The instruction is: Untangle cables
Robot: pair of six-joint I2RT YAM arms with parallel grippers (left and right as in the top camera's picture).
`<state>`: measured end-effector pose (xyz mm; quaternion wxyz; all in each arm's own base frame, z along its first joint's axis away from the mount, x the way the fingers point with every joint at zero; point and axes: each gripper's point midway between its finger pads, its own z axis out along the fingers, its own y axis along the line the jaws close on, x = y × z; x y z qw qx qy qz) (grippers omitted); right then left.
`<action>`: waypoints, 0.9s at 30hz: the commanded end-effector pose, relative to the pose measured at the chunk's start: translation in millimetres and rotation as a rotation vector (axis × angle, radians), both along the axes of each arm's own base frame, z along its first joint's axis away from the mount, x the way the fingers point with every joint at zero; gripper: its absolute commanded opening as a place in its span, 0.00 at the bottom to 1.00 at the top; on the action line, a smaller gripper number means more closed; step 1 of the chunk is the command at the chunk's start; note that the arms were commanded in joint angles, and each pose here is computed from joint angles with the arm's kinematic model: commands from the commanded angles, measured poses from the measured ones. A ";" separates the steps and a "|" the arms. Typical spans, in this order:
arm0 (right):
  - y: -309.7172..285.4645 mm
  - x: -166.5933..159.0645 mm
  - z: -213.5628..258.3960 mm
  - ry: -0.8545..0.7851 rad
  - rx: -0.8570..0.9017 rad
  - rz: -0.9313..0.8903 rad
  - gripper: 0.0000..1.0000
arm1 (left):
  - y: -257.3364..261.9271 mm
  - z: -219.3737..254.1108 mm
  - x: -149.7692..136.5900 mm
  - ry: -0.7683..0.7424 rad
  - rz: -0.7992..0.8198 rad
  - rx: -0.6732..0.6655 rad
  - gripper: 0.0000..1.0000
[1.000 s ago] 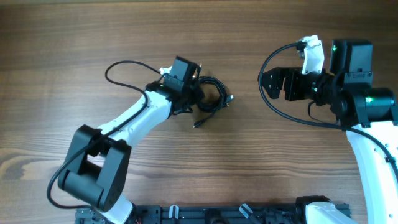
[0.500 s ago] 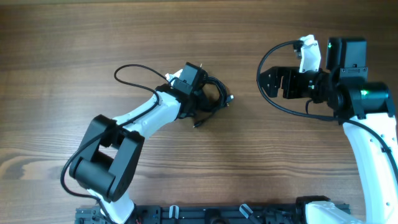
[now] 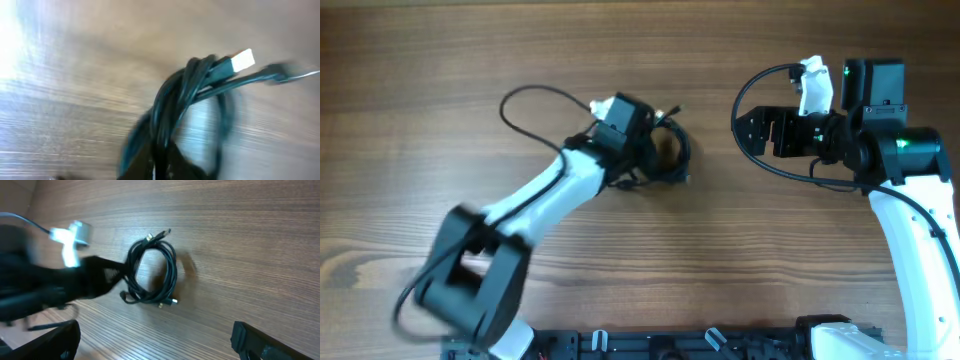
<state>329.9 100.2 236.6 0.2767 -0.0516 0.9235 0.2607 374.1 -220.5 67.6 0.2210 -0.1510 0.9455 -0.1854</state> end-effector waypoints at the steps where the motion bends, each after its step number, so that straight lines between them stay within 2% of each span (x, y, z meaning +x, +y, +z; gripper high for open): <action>1: 14.4 1.0 11.6 -0.017 0.075 0.052 0.97 | -10.0 109.3 7.2 -0.261 -0.145 -0.090 0.04; 5: 23.5 1.4 20.8 -0.044 0.128 0.092 0.94 | -10.7 154.3 -5.4 -0.307 -0.208 -0.236 0.04; 9: 31.4 1.9 29.8 -0.072 0.175 0.131 0.93 | -12.0 164.0 -14.1 -0.248 -0.295 -0.391 0.04; 15: 33.2 6.5 33.6 -0.098 0.184 0.140 0.88 | -10.3 174.1 -16.8 -0.298 -0.420 -0.426 0.04; 18: 41.4 7.5 28.8 -0.086 0.188 0.164 0.86 | -10.2 174.4 -16.2 -0.306 -0.425 -0.420 0.04; 22: 56.8 7.8 16.0 -0.050 0.187 0.207 0.85 | -7.2 170.1 -15.8 -0.352 -0.482 -0.347 0.04; 27: 45.6 17.6 2.8 -0.033 0.121 0.145 0.86 | 52.2 130.5 7.6 -0.345 -0.317 0.067 0.04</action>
